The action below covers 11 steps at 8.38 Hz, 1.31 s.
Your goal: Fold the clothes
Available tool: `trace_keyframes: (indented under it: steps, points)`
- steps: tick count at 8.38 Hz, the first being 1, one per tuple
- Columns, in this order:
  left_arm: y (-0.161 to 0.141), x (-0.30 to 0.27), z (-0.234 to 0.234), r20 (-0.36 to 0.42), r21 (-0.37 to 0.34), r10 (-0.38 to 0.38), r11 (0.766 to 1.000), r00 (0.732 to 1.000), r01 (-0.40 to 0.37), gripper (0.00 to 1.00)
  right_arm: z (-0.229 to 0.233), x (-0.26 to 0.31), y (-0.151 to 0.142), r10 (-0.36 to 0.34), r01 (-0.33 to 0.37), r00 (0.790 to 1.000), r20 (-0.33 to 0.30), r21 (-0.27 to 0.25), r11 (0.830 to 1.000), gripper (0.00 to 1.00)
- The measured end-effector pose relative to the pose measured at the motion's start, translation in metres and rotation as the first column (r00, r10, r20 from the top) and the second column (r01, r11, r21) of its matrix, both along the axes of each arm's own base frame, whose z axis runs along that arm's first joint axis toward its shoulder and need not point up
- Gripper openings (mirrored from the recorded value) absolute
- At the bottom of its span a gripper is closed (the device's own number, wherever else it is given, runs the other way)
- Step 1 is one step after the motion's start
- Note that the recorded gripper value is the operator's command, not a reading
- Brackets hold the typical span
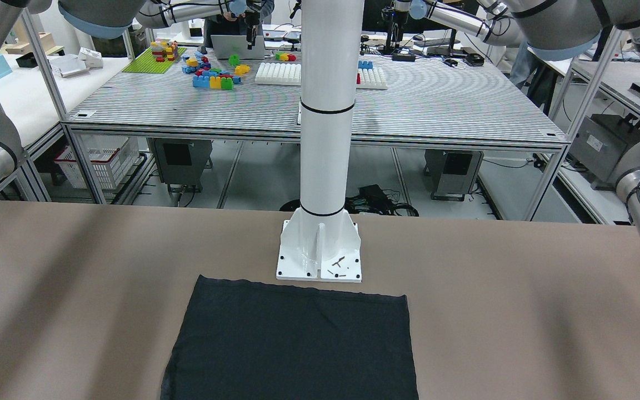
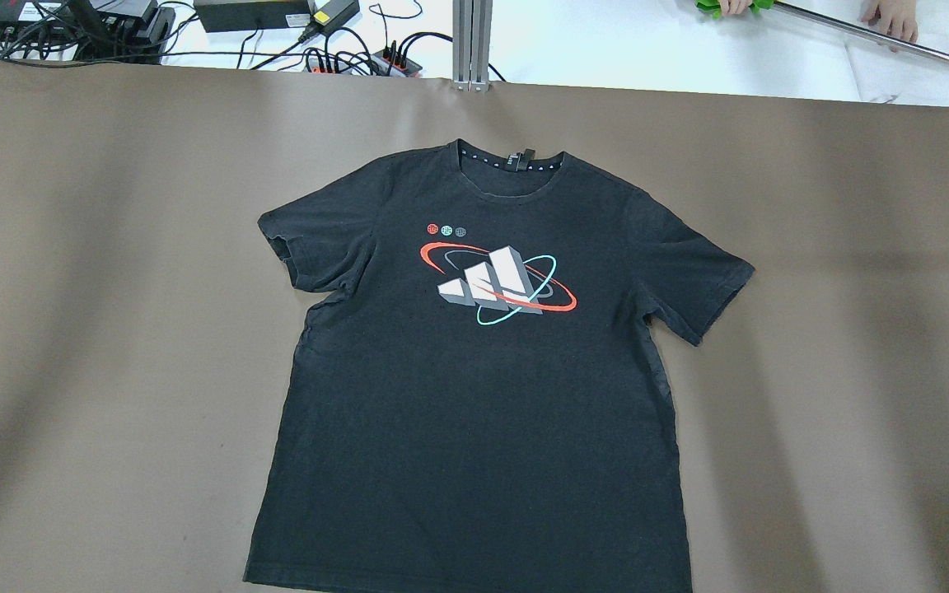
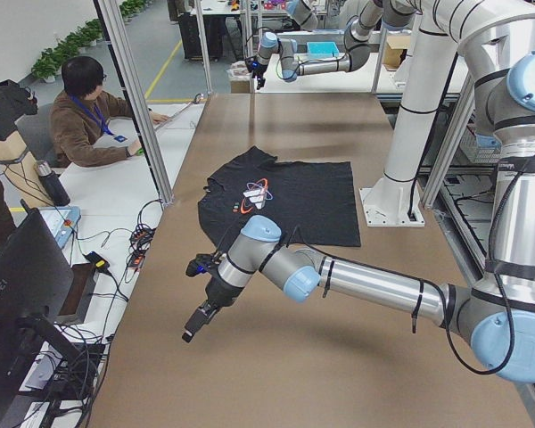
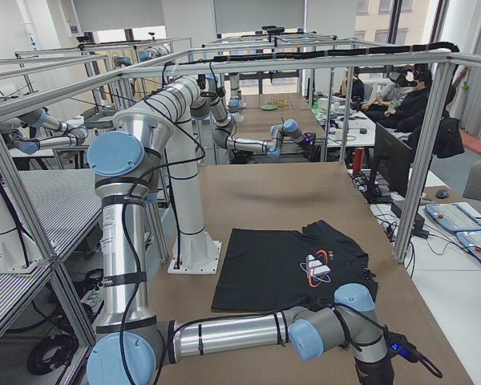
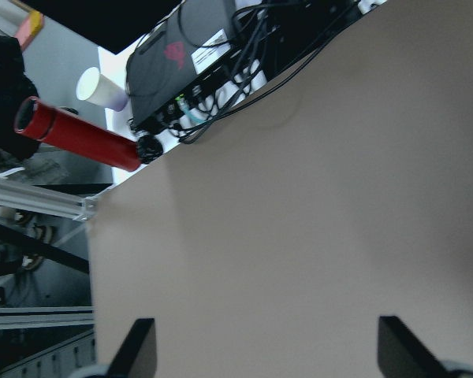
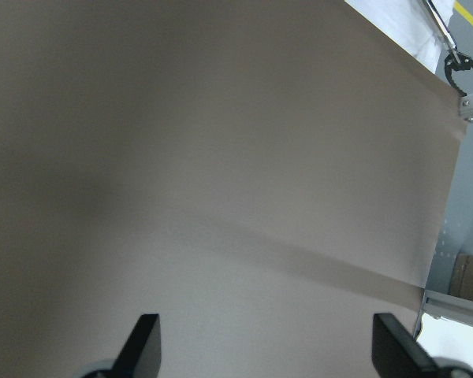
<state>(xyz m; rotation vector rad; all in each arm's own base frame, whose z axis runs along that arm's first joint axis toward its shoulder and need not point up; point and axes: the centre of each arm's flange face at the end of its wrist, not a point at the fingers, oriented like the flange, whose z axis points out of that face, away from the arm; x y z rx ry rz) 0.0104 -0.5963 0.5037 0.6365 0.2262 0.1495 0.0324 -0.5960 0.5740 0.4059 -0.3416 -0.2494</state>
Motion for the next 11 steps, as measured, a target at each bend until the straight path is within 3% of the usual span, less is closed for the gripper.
trace_keyframes:
  steps: [3, 6, 9, 11]
  points:
    - [-0.003, 0.095, -0.038, -0.249, 0.015, -0.043, 0.999, 0.968, 0.048, 1.00, -0.013, -0.010, -0.013, 0.031, -0.031, 0.999, 0.026, 0.006, 1.000, 0.94]
    - [-0.002, 0.158, -0.083, -0.462, -0.026, -0.070, 0.998, 0.884, 0.066, 1.00, -0.027, -0.054, -0.028, 0.048, -0.054, 0.995, 0.091, 0.066, 0.996, 0.94]
    - [0.003, 0.217, -0.121, -0.598, -0.083, -0.109, 0.994, 0.794, 0.074, 1.00, -0.033, -0.118, -0.042, 0.145, -0.165, 0.958, 0.246, 0.062, 0.984, 0.94]
    - [0.005, 0.235, -0.133, -0.626, -0.099, -0.119, 0.992, 0.770, 0.072, 1.00, -0.045, -0.159, -0.039, 0.178, -0.207, 0.918, 0.355, 0.048, 0.977, 0.94]
